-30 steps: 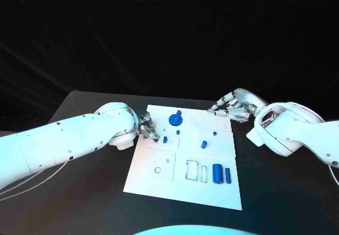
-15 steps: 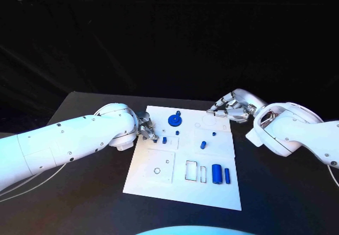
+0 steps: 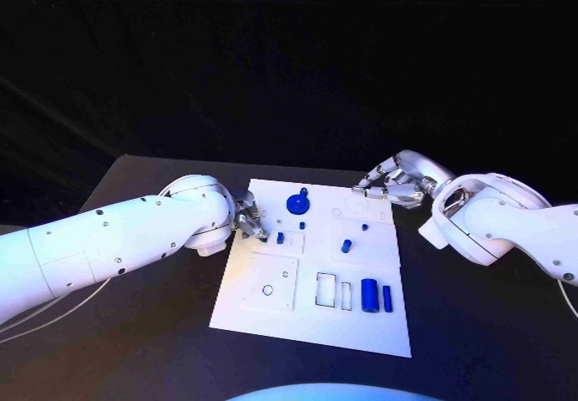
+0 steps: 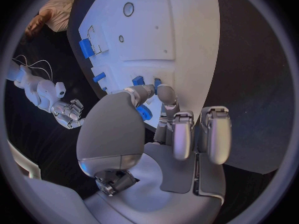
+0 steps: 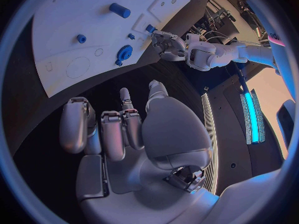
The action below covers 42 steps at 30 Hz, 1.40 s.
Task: Assemble the parts on the task board
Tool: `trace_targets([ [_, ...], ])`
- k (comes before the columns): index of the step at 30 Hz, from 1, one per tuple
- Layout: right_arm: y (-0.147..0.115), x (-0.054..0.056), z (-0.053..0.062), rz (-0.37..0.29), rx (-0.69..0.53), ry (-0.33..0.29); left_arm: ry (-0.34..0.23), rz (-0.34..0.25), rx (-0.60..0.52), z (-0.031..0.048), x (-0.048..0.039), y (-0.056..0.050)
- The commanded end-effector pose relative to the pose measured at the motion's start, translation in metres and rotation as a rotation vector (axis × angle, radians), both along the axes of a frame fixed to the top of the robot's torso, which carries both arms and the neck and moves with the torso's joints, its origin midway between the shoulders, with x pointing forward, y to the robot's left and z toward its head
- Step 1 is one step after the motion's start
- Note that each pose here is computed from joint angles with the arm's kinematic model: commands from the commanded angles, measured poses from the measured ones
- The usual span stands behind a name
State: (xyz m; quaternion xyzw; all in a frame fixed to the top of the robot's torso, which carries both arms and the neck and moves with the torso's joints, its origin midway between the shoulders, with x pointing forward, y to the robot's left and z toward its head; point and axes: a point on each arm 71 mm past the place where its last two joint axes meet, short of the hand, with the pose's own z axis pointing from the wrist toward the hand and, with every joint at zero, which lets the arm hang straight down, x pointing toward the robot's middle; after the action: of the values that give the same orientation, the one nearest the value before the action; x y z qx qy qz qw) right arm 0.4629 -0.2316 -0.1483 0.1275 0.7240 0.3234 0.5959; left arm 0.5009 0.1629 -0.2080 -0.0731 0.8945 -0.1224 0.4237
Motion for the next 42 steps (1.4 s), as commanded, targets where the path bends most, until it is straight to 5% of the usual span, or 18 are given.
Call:
trace_targets([
  [1,0.0013,-0.0006,-0.0008,0.016,-0.009,0.005,0.019,-0.008,0.03,-0.0026,-0.0012,0.0013],
  [42,0.0001,-0.0009,-0.001,0.007,-0.014,0.007,0.06,-0.01,0.048,-0.0058,-0.0002,0.0022],
])
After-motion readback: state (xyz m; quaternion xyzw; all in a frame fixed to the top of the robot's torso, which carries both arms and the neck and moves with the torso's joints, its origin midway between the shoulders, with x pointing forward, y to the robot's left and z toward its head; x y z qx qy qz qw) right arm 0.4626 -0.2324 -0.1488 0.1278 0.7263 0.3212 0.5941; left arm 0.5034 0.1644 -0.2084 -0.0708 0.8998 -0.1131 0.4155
